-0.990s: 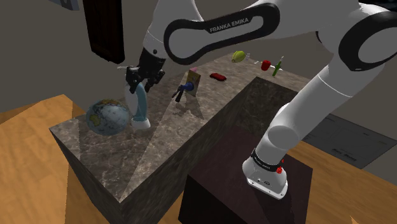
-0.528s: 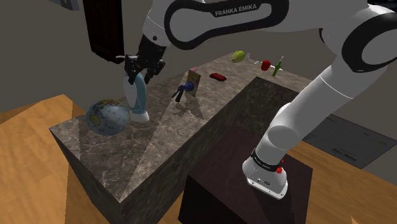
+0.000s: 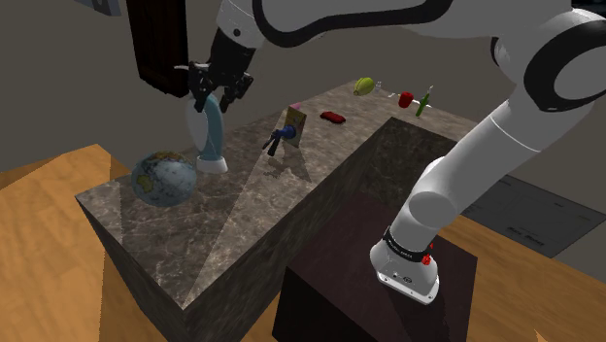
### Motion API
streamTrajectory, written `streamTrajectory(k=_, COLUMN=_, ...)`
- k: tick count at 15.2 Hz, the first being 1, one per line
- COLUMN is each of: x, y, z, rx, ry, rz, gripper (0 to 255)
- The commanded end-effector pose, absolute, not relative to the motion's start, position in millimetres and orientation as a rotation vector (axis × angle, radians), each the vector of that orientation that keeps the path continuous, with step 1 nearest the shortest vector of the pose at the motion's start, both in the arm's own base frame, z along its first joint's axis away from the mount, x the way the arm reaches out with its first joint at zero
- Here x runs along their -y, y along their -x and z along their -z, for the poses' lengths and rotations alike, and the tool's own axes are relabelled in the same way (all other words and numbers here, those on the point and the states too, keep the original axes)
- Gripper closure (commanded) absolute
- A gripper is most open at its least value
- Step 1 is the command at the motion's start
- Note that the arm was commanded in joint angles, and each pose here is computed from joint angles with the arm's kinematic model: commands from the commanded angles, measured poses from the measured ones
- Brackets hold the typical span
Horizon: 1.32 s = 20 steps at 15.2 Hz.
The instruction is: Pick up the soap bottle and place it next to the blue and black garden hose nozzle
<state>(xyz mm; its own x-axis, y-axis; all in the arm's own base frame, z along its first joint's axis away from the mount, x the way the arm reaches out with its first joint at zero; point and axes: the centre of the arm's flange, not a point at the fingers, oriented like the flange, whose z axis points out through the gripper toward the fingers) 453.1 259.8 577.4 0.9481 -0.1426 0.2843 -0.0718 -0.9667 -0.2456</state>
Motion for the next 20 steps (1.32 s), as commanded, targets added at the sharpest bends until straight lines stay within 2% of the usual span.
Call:
streamTrajectory(k=1, x=-259.9, y=-453.9, z=-588.9, rx=-0.160, ry=2.869, rz=0.444, gripper=255)
streamTrajectory(k=3, x=-259.9, y=-453.9, z=-596.7, rx=-0.160, ry=2.869, rz=0.444, gripper=255)
streamTrajectory(k=20, x=-100.5, y=-603.4, z=-545.7, rx=-0.160, ry=2.869, rz=0.444, gripper=255)
